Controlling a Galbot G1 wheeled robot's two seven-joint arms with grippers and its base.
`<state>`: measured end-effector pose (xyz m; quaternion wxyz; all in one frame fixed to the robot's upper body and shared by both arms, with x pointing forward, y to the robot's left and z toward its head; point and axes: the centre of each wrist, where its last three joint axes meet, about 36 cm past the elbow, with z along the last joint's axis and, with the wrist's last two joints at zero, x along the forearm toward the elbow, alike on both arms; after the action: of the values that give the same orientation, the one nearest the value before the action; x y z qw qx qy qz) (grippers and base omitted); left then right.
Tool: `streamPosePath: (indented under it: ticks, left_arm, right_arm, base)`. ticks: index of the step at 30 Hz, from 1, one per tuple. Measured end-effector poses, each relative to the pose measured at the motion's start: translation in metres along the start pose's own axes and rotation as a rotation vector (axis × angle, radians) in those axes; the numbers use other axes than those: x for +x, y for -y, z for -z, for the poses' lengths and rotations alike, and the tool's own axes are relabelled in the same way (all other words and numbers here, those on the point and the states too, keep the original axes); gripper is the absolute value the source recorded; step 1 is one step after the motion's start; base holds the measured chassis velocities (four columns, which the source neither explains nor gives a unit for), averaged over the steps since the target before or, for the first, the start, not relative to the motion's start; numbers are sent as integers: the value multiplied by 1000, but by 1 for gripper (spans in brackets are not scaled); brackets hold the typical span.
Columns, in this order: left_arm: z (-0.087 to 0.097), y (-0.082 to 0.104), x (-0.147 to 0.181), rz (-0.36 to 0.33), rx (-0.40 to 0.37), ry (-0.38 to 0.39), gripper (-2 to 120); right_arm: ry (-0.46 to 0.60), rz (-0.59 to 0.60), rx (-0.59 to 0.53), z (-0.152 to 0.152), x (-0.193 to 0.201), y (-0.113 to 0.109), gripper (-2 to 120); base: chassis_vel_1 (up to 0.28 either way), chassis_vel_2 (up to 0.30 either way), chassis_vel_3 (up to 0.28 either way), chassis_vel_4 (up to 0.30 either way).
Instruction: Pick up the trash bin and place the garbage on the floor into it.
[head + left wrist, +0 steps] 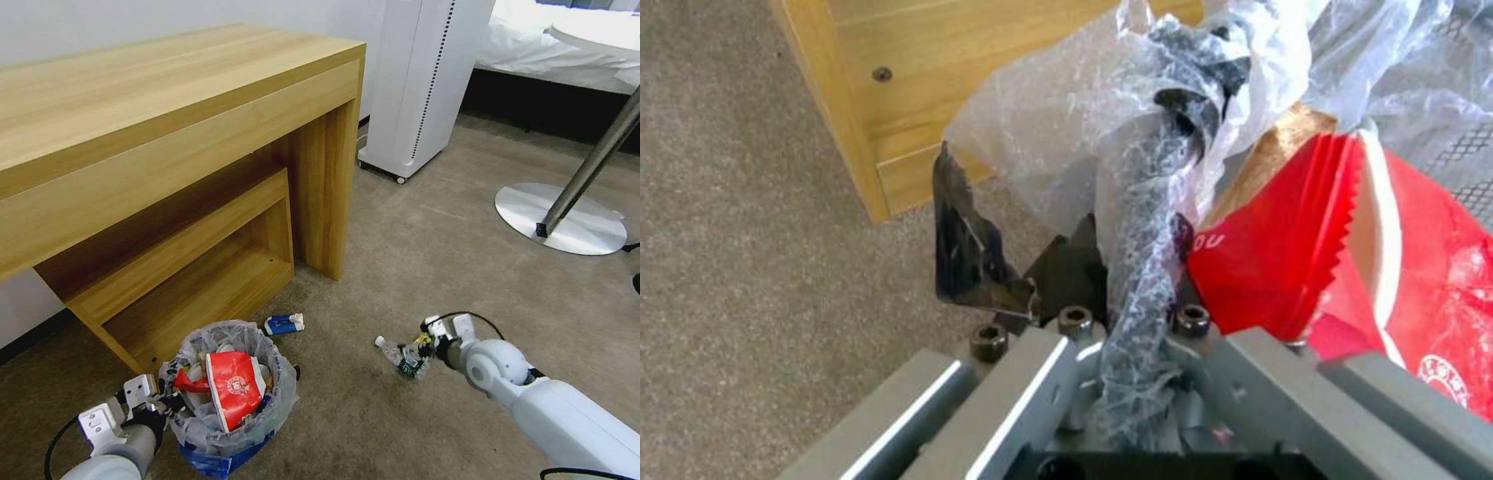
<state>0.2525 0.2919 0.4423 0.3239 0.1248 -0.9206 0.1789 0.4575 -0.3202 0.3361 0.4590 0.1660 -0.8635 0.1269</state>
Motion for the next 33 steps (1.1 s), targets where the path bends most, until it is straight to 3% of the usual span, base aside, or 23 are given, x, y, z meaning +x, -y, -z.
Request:
streamPosePath:
  ticks: [14,25,33]
  left_arm:
    - [-4,3,-6,8,22,9,0]
    - [-6,3,-8,14,32,8,0]
    - [-8,3,-9,18,36,10,0]
  right_arm:
    - [-31,-5,116,-5,-28,7,100]
    - [-24,-13,114,-18,-48,3,97]
    - [-15,-33,108,-27,-63,1,86]
  base:
    - [0,0,0,0]
    - [0,0,0,0]
    - [0,0,0,0]
